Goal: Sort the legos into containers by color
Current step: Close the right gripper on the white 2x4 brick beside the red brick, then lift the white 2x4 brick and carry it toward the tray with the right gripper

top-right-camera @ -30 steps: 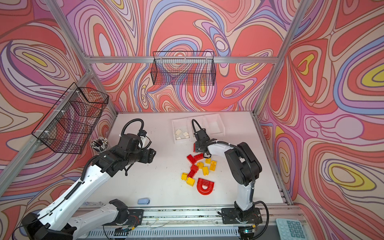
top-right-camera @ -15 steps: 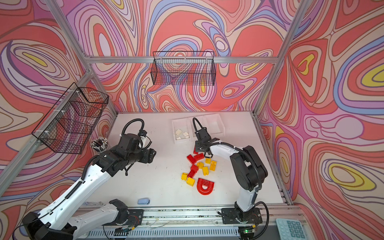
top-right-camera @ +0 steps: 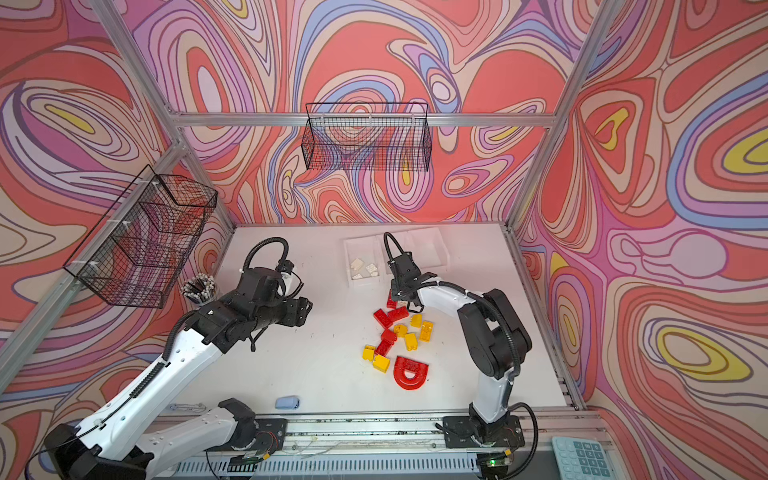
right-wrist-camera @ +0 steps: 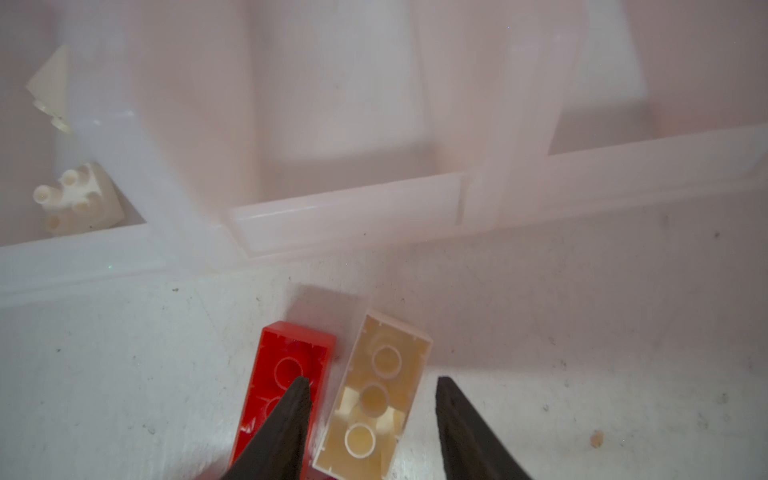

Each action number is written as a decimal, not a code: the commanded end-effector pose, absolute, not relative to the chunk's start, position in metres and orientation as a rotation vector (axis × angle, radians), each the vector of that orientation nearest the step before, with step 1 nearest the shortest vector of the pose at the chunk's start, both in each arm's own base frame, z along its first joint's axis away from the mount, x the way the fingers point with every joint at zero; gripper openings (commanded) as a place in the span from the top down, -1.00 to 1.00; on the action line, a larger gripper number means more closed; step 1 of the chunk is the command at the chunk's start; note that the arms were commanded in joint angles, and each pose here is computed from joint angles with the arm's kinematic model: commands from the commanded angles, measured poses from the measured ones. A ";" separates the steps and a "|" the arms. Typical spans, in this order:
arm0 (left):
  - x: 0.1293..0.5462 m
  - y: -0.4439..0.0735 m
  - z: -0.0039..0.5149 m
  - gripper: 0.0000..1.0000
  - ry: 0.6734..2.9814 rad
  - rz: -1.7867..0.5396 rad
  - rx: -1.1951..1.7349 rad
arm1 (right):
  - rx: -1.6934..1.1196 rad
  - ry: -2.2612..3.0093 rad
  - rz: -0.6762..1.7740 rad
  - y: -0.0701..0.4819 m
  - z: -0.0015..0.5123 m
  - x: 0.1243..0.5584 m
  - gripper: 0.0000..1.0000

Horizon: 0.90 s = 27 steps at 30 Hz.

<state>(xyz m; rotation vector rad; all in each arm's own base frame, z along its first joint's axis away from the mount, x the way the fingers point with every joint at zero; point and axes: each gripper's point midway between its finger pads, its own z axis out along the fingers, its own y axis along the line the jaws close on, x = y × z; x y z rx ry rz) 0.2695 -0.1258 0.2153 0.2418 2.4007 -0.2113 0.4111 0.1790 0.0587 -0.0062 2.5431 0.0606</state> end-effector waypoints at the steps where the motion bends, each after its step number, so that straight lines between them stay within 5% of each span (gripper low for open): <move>1: 0.266 -0.125 0.210 -0.58 2.423 -0.209 0.241 | -0.013 2.563 0.002 0.176 0.050 0.412 -0.03; 16: 0.266 -0.125 0.208 -0.58 2.433 -0.206 0.245 | -0.027 2.613 0.008 0.180 0.024 0.410 -0.14; 27: 0.265 -0.126 0.211 -0.57 2.423 -0.220 0.242 | -0.020 2.569 0.001 0.174 0.047 0.407 0.45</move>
